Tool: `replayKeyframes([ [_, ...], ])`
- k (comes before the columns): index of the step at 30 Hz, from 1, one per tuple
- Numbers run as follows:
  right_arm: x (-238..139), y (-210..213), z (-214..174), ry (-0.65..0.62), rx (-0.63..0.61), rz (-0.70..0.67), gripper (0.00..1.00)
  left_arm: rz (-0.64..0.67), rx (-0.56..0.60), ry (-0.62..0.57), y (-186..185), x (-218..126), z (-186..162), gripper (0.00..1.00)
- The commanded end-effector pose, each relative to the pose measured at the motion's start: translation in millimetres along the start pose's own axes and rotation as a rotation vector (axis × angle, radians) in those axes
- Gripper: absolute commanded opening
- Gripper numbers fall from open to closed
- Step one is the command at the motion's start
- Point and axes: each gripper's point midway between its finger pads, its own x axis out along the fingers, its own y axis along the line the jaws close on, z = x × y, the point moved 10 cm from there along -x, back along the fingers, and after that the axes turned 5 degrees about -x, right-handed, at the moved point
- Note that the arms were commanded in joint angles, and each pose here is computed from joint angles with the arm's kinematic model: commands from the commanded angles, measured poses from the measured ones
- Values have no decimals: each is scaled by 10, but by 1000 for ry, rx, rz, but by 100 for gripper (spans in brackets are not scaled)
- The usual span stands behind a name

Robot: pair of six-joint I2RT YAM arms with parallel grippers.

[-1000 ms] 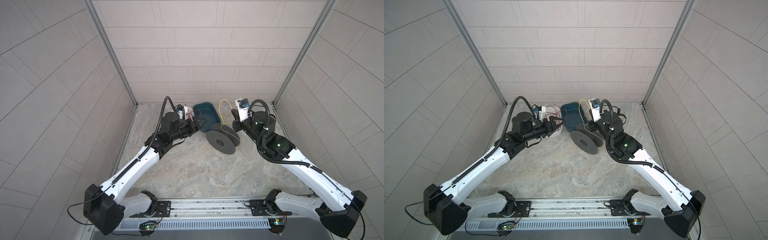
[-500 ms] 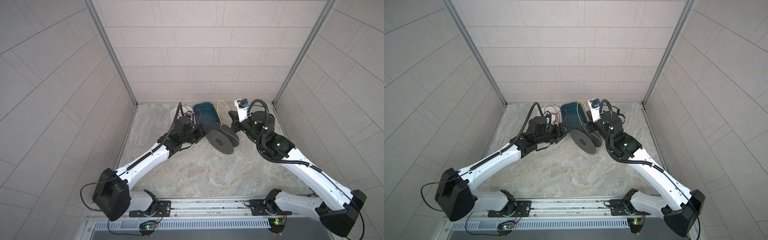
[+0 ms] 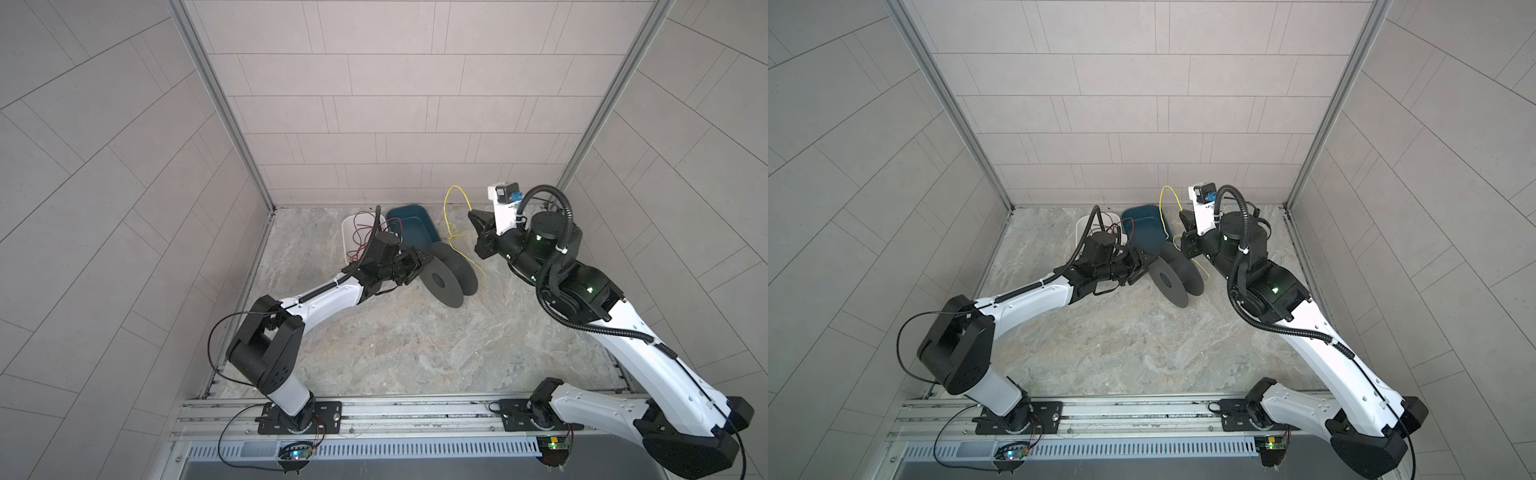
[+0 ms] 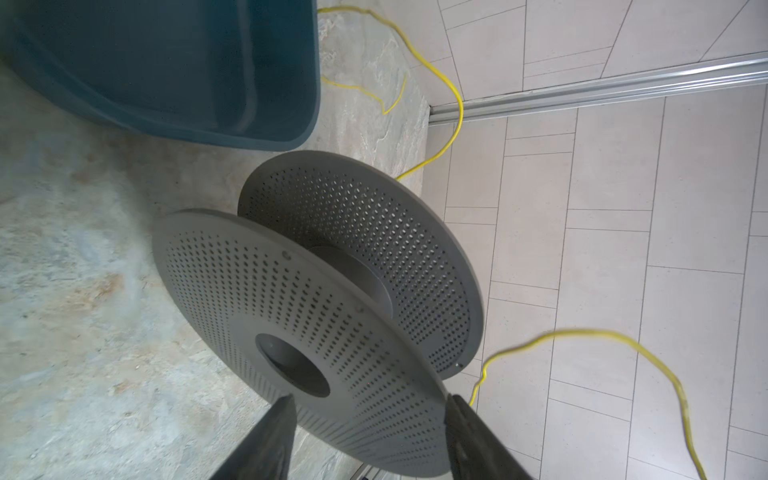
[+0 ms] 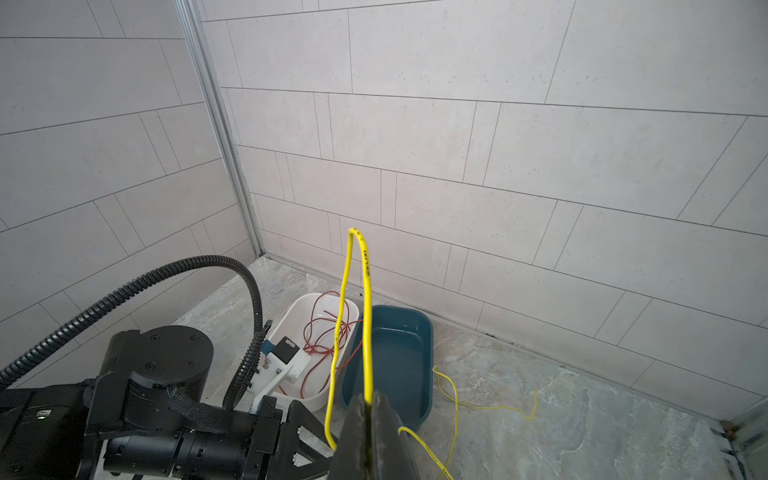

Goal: Wrap the cables
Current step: 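Grasp the gray spool flange with the left gripper and lift it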

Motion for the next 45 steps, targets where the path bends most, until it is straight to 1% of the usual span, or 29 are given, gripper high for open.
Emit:
replayKeyframes([
  [1, -209, -91, 123, 4, 7, -62, 0, -88, 36, -9, -233, 72, 61, 62],
  [4, -284, -155, 185, 30, 2, -122, 0, -85, 30, -2, -233, 180, 108, 61],
  [9, -399, -312, 195, 90, -10, -269, 0, -80, 42, 6, -260, 320, 184, 60],
  [16, -475, -449, 164, 149, -23, -339, 0, -87, 66, 23, -348, 489, 263, 59],
  [18, -474, -500, 154, 185, -42, -378, 0, -77, 74, 36, -381, 524, 276, 57],
  [21, -464, -572, 148, 248, -85, -442, 0, -66, 102, 32, -421, 487, 278, 57],
  [24, -387, -594, 80, 322, -121, -458, 0, -19, 165, 23, -450, 397, 271, 57],
  [28, -270, -550, -93, 401, -138, -404, 0, 37, 247, 29, -501, 281, 263, 57],
  [30, -269, -579, -133, 424, -165, -449, 0, 81, 306, 35, -538, 193, 250, 57],
  [32, -276, -614, -139, 438, -188, -496, 0, 125, 371, 41, -575, 120, 239, 58],
  [34, -287, -623, -135, 434, -184, -501, 0, 162, 426, 51, -608, 53, 229, 58],
  [35, -282, -619, -142, 433, -179, -492, 0, 183, 461, 56, -609, 29, 227, 58],
  [38, -218, -607, -220, 452, -159, -469, 0, 214, 515, 80, -632, -2, 195, 58],
  [41, -157, -580, -324, 476, -143, -442, 0, 267, 592, 90, -687, -34, 106, 58],
  [45, -151, -548, -424, 466, -110, -402, 0, 337, 696, 63, -738, -40, -24, 58],
])
